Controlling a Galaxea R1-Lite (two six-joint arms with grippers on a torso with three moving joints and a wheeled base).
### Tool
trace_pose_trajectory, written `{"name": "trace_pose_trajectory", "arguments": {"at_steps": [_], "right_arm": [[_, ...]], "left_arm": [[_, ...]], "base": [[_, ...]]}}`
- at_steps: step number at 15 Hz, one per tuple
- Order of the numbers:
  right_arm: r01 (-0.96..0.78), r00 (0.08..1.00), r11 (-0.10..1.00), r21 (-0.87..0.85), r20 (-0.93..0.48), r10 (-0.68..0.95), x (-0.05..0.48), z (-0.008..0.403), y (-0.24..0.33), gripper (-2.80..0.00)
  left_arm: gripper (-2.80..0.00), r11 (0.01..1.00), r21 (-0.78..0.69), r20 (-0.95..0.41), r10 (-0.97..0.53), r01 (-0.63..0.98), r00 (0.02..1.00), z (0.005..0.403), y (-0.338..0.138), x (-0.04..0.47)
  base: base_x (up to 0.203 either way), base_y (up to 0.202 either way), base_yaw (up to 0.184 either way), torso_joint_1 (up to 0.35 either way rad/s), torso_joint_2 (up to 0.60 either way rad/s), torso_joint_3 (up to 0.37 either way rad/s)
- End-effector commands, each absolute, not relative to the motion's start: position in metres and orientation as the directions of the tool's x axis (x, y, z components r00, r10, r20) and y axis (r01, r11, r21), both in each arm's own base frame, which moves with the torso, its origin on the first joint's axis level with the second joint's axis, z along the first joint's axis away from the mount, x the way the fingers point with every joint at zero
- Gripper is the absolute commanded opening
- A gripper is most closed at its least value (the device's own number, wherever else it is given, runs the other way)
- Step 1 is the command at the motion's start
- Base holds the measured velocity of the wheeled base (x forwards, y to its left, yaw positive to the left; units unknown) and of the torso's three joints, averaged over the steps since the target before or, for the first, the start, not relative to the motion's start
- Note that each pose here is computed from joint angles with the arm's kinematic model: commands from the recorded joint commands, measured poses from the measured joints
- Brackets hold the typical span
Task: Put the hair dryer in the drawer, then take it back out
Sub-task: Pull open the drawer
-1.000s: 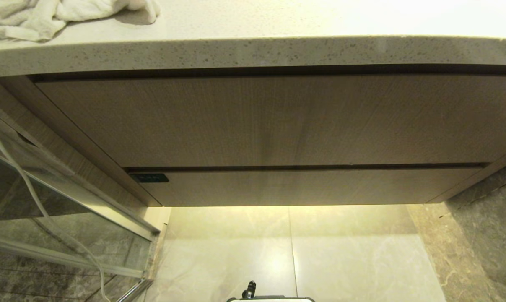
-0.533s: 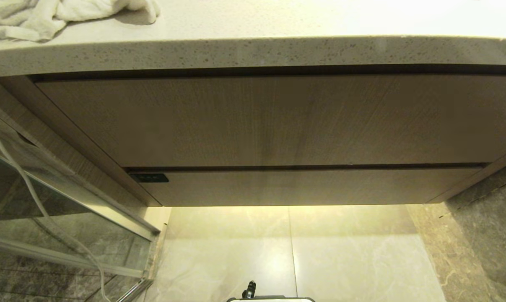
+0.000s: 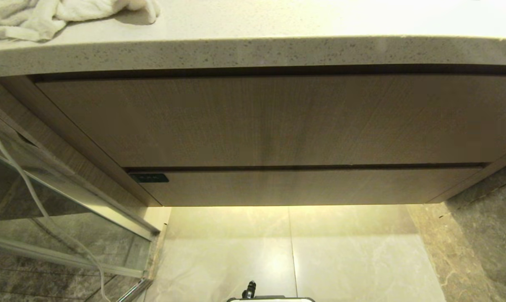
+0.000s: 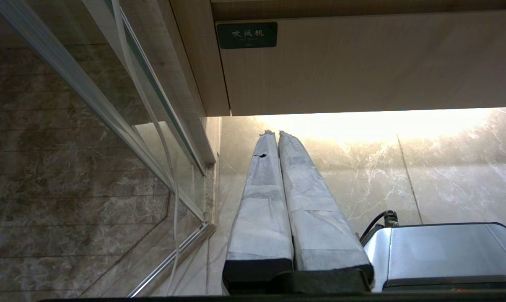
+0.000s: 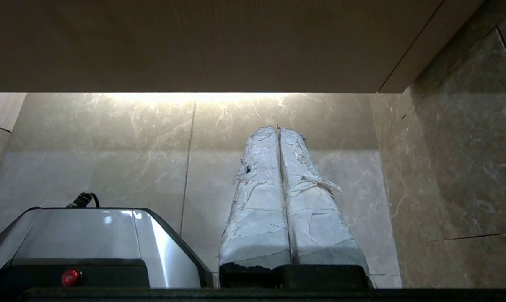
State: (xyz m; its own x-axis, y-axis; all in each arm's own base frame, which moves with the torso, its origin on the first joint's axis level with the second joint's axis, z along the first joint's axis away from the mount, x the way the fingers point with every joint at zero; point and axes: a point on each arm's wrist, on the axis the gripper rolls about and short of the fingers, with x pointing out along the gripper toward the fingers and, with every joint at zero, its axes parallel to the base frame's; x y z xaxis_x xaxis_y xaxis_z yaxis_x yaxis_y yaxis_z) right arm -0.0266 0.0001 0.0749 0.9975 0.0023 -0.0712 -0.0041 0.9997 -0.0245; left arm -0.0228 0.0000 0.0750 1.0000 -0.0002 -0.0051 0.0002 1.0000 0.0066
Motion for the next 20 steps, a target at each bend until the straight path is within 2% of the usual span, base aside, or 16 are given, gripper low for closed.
{"name": "trace_pose_trajectory", "arguments": {"at_steps": [1, 11, 13, 15, 16, 18, 20], "right_arm": [[-0.005, 0.997, 1.000, -0.027, -0.072, 0.003, -0.027, 0.075, 0.000, -2.80], [-0.009, 0.997, 0.998, -0.065, -0.072, 0.004, -0.027, 0.076, 0.000, -2.80], [-0.016, 1.000, 0.998, -0.065, -0.015, 0.015, -0.033, 0.100, 0.000, -2.80], [-0.036, 0.999, 0.997, -0.063, -0.037, 0.033, -0.042, 0.128, 0.001, -2.80], [-0.044, 0.997, 0.997, -0.064, -0.072, 0.039, -0.047, 0.150, 0.001, -2.80], [-0.068, 0.967, 0.995, -0.069, -0.250, 0.049, -0.030, 0.175, 0.001, -2.80], [-0.182, 0.882, 0.982, -0.054, -0.450, 0.139, 0.009, 0.193, 0.003, -2.80]], "left_arm": [[-2.80, 1.000, 0.006, -0.008, 0.000, 0.000, 1.000, 0.075, 0.000, -0.023], [-2.80, 1.000, 0.007, -0.008, 0.000, 0.000, 1.000, 0.075, 0.000, -0.023], [-2.80, 1.000, 0.008, -0.008, 0.000, 0.000, 1.000, 0.075, 0.000, -0.023], [-2.80, 1.000, 0.006, -0.008, 0.000, 0.000, 1.000, 0.075, 0.000, -0.023], [-2.80, 1.000, 0.006, -0.008, 0.000, 0.000, 1.000, 0.075, 0.000, -0.023], [-2.80, 1.000, 0.006, -0.008, 0.000, 0.000, 1.000, 0.075, 0.000, -0.023], [-2.80, 1.000, 0.008, -0.008, 0.000, 0.000, 1.000, 0.075, 0.000, -0.023]], "base": [[0.000, 0.000, 0.000, 0.000, 0.00, 0.000], [0.000, 0.000, 0.000, 0.000, 0.00, 0.000], [0.000, 0.000, 0.000, 0.000, 0.00, 0.000], [0.000, 0.000, 0.000, 0.000, 0.00, 0.000], [0.000, 0.000, 0.000, 0.000, 0.00, 0.000], [0.000, 0.000, 0.000, 0.000, 0.00, 0.000], [0.000, 0.000, 0.000, 0.000, 0.00, 0.000]]}}
